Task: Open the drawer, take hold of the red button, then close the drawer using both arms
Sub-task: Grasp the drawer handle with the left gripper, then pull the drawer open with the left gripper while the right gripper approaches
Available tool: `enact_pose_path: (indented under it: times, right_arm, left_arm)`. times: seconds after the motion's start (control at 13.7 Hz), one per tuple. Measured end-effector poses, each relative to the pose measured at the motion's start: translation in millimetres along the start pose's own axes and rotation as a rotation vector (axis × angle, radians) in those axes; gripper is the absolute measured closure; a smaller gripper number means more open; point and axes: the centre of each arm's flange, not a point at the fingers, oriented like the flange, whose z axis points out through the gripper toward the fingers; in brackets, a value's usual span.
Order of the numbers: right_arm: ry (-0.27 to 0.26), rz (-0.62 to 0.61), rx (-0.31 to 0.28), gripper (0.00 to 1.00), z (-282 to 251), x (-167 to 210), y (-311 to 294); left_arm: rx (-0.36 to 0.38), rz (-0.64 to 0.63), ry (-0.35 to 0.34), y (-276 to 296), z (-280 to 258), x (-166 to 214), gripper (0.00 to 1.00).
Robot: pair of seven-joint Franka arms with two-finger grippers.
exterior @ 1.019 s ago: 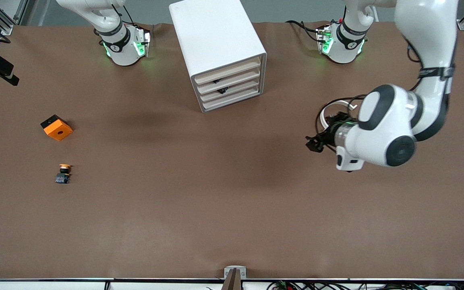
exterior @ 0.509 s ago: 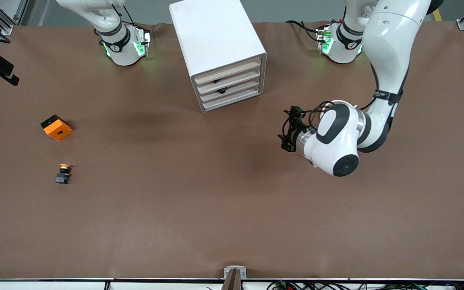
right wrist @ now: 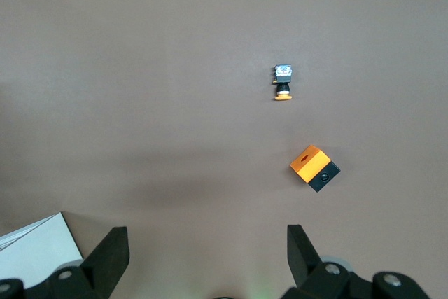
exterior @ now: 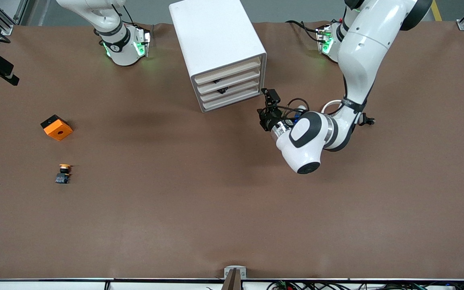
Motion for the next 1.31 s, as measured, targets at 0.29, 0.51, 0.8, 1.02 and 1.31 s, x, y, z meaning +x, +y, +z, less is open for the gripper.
enact_pose_path:
  times: [0.29,0.51,0.8,1.02,1.31]
  right_arm:
    - [0.0,0.001,0.0,0.0,-0.1,0.0,0.7]
    - [0.0,0.006,0.0,0.0,-0.2,-0.1,3.0]
    - [-0.029,0.01,0.0,0.0,11.4,4.0,3.6]
    - [-0.099,0.007,-0.007,0.0,53.0,29.8,1.2]
    - [-0.179,0.011,-0.017,0.0,99.1,53.8,2.3]
  left_arm:
    - [0.088,-0.051,-0.031,19.7,27.5,-3.0,0.0]
    - [0.154,-0.104,-0.073,25.4,51.2,-17.7,0.04]
    - [0.214,-0.158,-0.091,36.0,77.4,-26.3,0.24]
    - [0.241,-0.2,-0.078,44.3,94.7,-27.8,0.25]
    - [0.258,-0.27,-0.039,47.3,116.6,-33.5,0.37]
